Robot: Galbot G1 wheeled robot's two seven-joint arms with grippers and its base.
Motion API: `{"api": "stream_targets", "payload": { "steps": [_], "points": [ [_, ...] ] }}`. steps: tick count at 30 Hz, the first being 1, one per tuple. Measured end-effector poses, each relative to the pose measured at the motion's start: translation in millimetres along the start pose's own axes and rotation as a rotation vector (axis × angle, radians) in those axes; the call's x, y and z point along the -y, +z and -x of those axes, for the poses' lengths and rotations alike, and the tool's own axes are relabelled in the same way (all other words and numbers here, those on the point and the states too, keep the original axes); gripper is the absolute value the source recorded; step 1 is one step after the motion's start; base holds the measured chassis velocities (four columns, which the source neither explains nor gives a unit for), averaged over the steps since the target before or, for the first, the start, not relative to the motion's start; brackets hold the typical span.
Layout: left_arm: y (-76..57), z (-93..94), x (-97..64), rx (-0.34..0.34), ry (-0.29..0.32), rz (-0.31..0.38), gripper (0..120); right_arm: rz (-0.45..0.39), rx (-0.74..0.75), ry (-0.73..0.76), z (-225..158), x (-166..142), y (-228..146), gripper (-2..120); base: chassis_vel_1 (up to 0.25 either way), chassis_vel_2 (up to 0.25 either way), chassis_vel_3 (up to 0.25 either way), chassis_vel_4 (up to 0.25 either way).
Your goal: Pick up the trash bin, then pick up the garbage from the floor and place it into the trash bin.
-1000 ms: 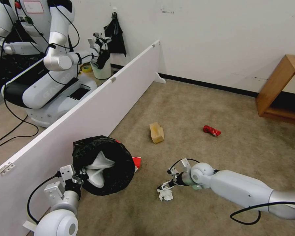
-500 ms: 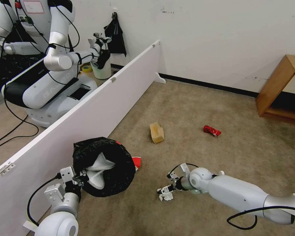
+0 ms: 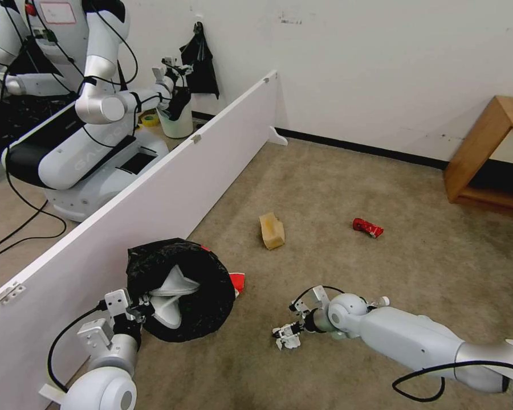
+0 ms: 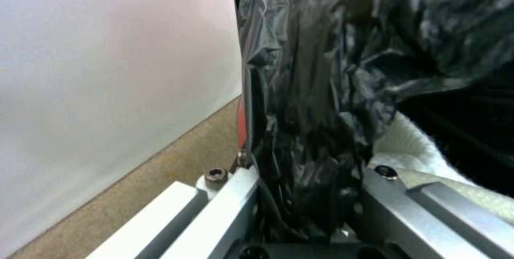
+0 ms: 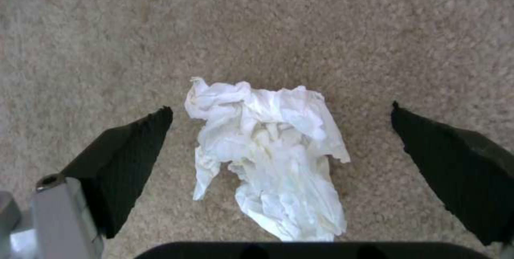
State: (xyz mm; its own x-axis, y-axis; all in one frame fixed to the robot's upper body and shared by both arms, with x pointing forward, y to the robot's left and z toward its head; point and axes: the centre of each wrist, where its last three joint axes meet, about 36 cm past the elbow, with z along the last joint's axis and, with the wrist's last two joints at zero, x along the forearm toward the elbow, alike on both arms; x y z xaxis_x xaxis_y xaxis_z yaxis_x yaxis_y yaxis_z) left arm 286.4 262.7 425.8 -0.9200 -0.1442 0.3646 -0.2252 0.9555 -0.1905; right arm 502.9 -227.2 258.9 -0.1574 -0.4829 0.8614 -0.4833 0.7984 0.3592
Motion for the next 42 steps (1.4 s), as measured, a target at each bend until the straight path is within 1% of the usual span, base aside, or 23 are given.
{"api": "stream_targets", "payload": {
  "steps": [8, 10, 11, 13, 16, 23, 25, 34, 35, 37, 38, 39, 40, 41, 42],
  "points": [
    [0.0, 0.0, -0.9, 0.002, -0.001, -0.002, 0, -0.006, -0.003, -0.001, 2, -2, -1, 99, 0.0, 0.0, 0.0, 0.0],
    [0.0, 0.1, -1.0, 0.002, -0.001, -0.003, 0, -0.008, -0.002, 0.001, 2, -3, -2, 94, 0.0, 0.0, 0.0, 0.0],
    [0.0, 0.1, -1.0, 0.002, -0.001, -0.003, 0, -0.008, -0.002, 0.001, 2, -3, -2, 94, 0.0, 0.0, 0.0, 0.0],
    [0.0, 0.2, -1.0, 0.002, 0.0, -0.004, 0, -0.009, -0.002, 0.002, 3, -3, -3, 89, 0.0, 0.0, 0.0, 0.0],
    [0.0, 0.2, -1.2, 0.002, 0.001, -0.005, 0, -0.011, -0.004, 0.001, 3, -5, -2, 88, 0.0, 0.0, 0.0, 0.0],
    [-0.8, 0.2, -3.3, 0.004, 0.0, -0.004, 0, -0.022, -0.01, 0.0, 5, -12, 1, 88, 0.0, 0.0, 0.0, 0.0],
    [-1.0, 0.4, -3.4, 0.005, 0.001, -0.006, 0, -0.025, -0.012, -0.025, 8, -23, 1, 87, 0.0, 0.0, 0.0, 0.0],
    [-1.6, 0.4, -4.8, 0.008, -0.001, -0.009, 0, -0.037, -0.026, -0.041, 13, -37, 3, 88, 0.0, 0.0, 0.0, 0.0],
    [-1.4, 0.4, -5.5, 0.007, -0.001, -0.01, 0, -0.04, -0.031, -0.049, 14, -42, 4, 86, 0.0, 0.0, 0.0, 0.0],
    [-0.8, 0.9, -6.2, 0.005, -0.003, -0.01, 0, -0.044, -0.037, -0.059, 13, -48, 6, 79, 0.0, 0.0, 0.0, 0.0],
    [-0.8, 0.9, -6.2, 0.005, -0.003, -0.01, 0, -0.044, -0.037, -0.059, 13, -48, 6, 79, 0.0, 0.0, 0.0, 0.0],
    [-0.7, 1.2, -6.1, 0.005, -0.003, -0.011, 0, -0.044, -0.04, -0.061, 13, -50, 8, 74, 0.0, 0.0, 0.0, 0.0],
    [-0.7, 1.2, -6.1, 0.005, -0.003, -0.011, 0, -0.044, -0.04, -0.061, 13, -50, 8, 74, 0.0, 0.0, 0.0, 0.0],
    [-0.5, 1.6, -6.0, 0.005, -0.003, -0.012, 0, -0.043, -0.042, -0.058, 13, -51, 10, 70, 0.0, 0.0, 0.0, 0.0],
    [-0.2, 1.7, -5.4, 0.005, -0.001, -0.013, 0, -0.041, -0.046, -0.055, 12, -51, 13, 62, 0.0, 0.0, 0.0, 0.0]
  ]
}}
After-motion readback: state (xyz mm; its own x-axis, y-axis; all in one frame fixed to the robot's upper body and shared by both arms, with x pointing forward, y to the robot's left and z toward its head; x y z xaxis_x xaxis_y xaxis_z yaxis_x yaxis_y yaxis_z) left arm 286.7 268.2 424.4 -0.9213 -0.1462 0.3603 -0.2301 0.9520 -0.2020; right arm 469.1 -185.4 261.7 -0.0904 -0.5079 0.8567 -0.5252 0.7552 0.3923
